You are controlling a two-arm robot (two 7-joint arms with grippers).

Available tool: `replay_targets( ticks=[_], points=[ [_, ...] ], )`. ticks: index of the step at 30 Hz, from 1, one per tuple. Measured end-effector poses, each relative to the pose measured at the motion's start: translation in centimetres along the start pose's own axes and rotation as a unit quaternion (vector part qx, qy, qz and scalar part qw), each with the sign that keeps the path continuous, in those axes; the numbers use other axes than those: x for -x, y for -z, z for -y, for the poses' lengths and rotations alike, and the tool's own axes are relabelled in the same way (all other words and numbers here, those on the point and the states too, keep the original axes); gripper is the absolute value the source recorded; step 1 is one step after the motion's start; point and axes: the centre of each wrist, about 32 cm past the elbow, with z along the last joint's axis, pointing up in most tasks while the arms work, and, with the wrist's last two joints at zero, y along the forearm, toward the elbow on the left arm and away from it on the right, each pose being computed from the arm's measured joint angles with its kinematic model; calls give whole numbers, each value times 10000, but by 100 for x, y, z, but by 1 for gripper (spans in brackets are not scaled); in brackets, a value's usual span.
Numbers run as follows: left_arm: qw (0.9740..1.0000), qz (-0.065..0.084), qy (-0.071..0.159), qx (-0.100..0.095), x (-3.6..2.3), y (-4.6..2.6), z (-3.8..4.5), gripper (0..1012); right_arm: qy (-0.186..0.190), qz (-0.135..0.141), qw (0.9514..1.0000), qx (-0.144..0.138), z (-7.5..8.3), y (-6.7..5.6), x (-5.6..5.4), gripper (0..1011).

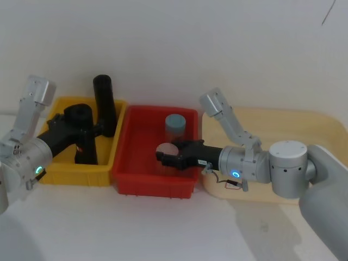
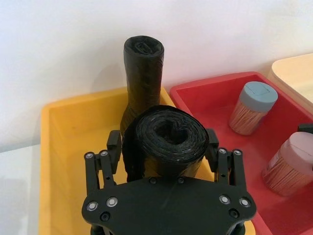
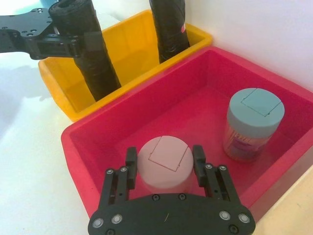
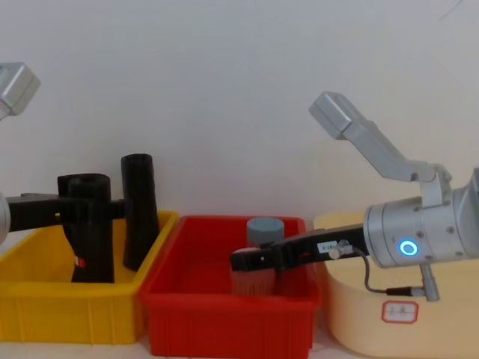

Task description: Pick up the garbage bag with the one hand and transfer it to the other hand.

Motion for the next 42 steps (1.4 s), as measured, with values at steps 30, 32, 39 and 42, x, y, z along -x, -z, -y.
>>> replay_targets(
  ticks=[30, 32, 39, 42],
  points=[
    [10000, 4, -7, 1, 3, 1, 0, 485, 2, -9, 10000, -8, 3, 5, -3, 660],
    [10000, 8, -18, 19, 9, -2, -2, 477, 0, -12, 10000, -23, 6, 3, -2, 660],
    [9995, 70, -103, 277, 48, -128, -20, 476, -42, -11, 9993, -365, 76, -73, 4, 660],
    [9991, 85, -118, 388, 64, -200, -28, 476, -47, 19, 9984, -569, 134, -132, 6, 660]
  ],
)
